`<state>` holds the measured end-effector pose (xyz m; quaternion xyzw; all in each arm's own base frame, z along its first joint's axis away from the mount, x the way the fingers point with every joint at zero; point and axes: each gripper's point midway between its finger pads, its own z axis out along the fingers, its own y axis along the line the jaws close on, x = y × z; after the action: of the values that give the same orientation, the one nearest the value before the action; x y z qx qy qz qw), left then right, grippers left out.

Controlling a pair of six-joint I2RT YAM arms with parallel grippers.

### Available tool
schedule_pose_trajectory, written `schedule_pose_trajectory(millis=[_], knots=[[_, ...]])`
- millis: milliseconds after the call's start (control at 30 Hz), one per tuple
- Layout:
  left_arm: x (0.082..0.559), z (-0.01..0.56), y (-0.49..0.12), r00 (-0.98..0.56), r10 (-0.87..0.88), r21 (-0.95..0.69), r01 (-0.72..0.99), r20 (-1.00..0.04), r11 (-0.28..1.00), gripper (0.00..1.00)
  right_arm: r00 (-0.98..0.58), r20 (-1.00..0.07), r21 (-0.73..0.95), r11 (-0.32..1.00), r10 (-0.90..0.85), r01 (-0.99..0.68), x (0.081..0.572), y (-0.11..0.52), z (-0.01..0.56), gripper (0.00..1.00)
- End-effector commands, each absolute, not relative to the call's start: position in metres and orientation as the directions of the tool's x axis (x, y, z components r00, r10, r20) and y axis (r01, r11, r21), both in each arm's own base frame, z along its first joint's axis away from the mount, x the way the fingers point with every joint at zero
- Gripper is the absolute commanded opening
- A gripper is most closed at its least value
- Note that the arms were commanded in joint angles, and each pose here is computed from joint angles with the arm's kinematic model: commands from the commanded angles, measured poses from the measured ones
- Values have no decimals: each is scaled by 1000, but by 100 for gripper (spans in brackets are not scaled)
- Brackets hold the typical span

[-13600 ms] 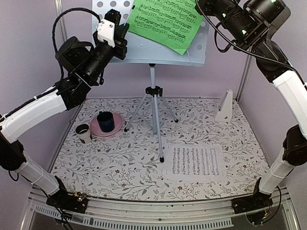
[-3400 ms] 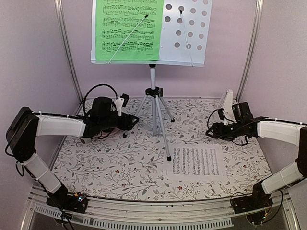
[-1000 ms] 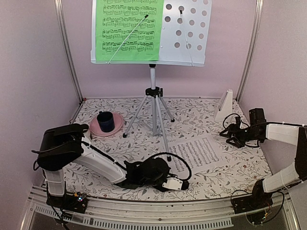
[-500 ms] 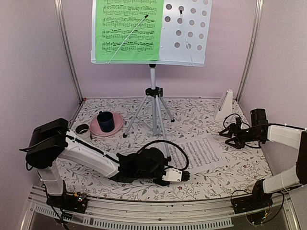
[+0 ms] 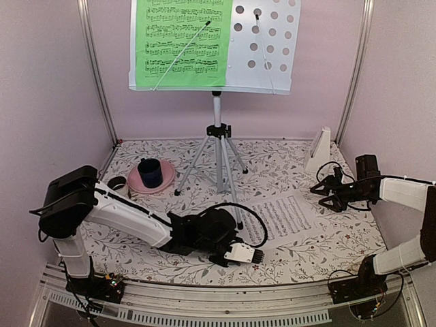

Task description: Set up the instrument practice props

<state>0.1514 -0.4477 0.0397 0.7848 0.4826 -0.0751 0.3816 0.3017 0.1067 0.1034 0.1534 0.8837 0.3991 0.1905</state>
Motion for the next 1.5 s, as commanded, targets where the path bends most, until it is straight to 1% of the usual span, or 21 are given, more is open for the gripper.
schedule_pose_trajectory(millis=[0,167,267,367,500,533,700,833,967,1167,1300,1467], knots=[[160,25,-450,531,720,513,811,-446,-280,26,-886,-207,778,619,415,108,300,109,107,72],[166,22,-454,528,729,500,815,-436,-291,25,-888,-192,788,605,418,114,297,111,109,73],[167,3,-449,517,750,471,826,-413,-310,26,-885,-206,783,612,417,106,299,110,113,73],[170,0,-450,513,753,475,826,-413,-302,17,-875,-230,774,625,427,102,304,105,117,74],[171,4,-464,499,742,469,838,-449,-280,1,-859,-245,774,624,449,105,308,99,124,74],[171,6,-467,495,736,467,841,-462,-273,0,-855,-248,775,623,455,106,309,97,125,74],[169,19,-487,483,695,464,853,-532,-238,0,-842,-262,778,619,472,105,312,91,133,74],[157,34,-509,496,630,455,857,-598,-243,0,-837,-267,774,624,477,108,311,89,132,74],[147,41,-531,511,586,456,853,-629,-255,0,-828,-284,768,632,484,106,313,87,136,75],[138,58,-557,493,515,444,867,-701,-225,0,-822,-298,773,628,486,91,316,87,144,75],[136,69,-566,481,481,437,875,-733,-210,0,-814,-320,768,635,485,76,317,86,149,75],[135,75,-567,461,458,411,887,-760,-211,0,-818,-324,778,626,475,55,319,89,150,74]])
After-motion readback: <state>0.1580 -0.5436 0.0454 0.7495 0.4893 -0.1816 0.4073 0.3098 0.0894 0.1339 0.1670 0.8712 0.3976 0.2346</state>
